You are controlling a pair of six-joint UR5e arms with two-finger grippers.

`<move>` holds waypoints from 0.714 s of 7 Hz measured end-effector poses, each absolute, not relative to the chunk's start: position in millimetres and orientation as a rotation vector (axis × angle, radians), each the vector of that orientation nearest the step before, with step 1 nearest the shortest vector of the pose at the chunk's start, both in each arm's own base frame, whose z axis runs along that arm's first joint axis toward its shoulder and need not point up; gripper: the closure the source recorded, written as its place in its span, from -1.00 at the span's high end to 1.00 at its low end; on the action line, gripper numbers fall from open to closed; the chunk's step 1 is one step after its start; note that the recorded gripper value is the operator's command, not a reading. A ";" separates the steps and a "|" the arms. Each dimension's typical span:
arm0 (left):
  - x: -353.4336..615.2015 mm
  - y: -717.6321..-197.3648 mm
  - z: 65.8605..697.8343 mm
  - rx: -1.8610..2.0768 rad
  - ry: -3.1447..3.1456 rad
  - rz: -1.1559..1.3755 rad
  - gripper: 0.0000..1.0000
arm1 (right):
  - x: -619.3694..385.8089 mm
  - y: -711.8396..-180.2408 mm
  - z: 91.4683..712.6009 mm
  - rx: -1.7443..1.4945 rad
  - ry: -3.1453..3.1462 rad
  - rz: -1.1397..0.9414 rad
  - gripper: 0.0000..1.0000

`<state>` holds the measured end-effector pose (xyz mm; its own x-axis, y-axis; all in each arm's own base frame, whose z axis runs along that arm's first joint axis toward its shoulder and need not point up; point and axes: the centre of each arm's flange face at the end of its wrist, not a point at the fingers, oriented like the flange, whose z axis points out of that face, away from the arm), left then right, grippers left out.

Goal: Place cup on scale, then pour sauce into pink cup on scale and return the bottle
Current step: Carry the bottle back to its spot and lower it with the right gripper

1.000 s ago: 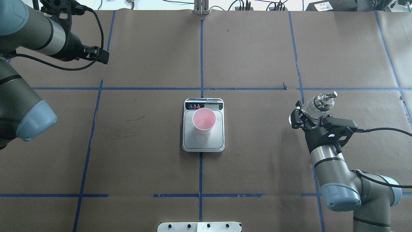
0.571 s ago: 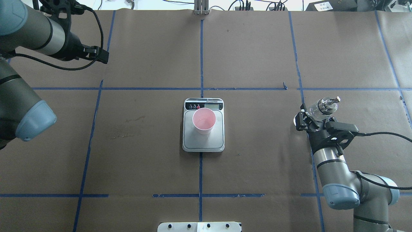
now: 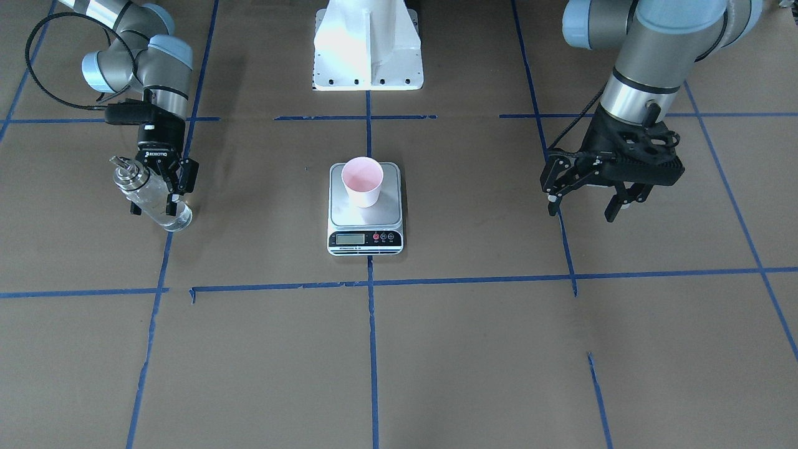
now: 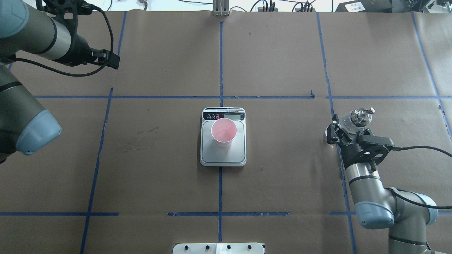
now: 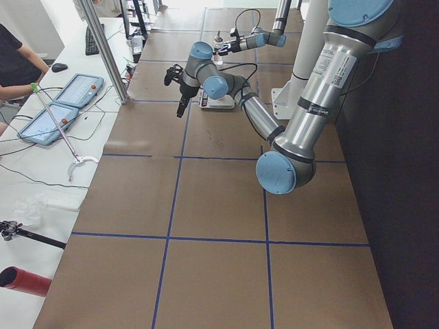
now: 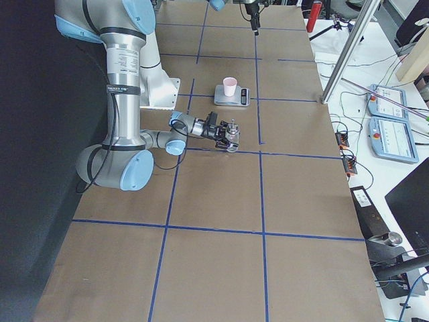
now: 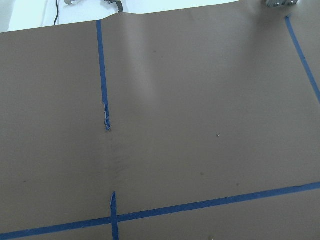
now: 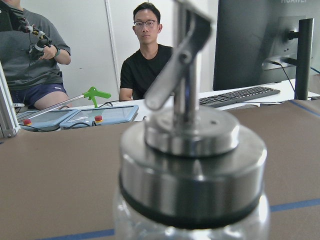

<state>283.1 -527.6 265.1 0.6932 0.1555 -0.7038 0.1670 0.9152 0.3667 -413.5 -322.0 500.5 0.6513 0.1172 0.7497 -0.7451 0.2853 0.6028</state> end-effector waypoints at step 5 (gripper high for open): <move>282.4 -526.8 264.4 0.427 0.812 -0.007 0.84 | -422.8 -311.1 498.0 1.135 -0.670 0.609 0.99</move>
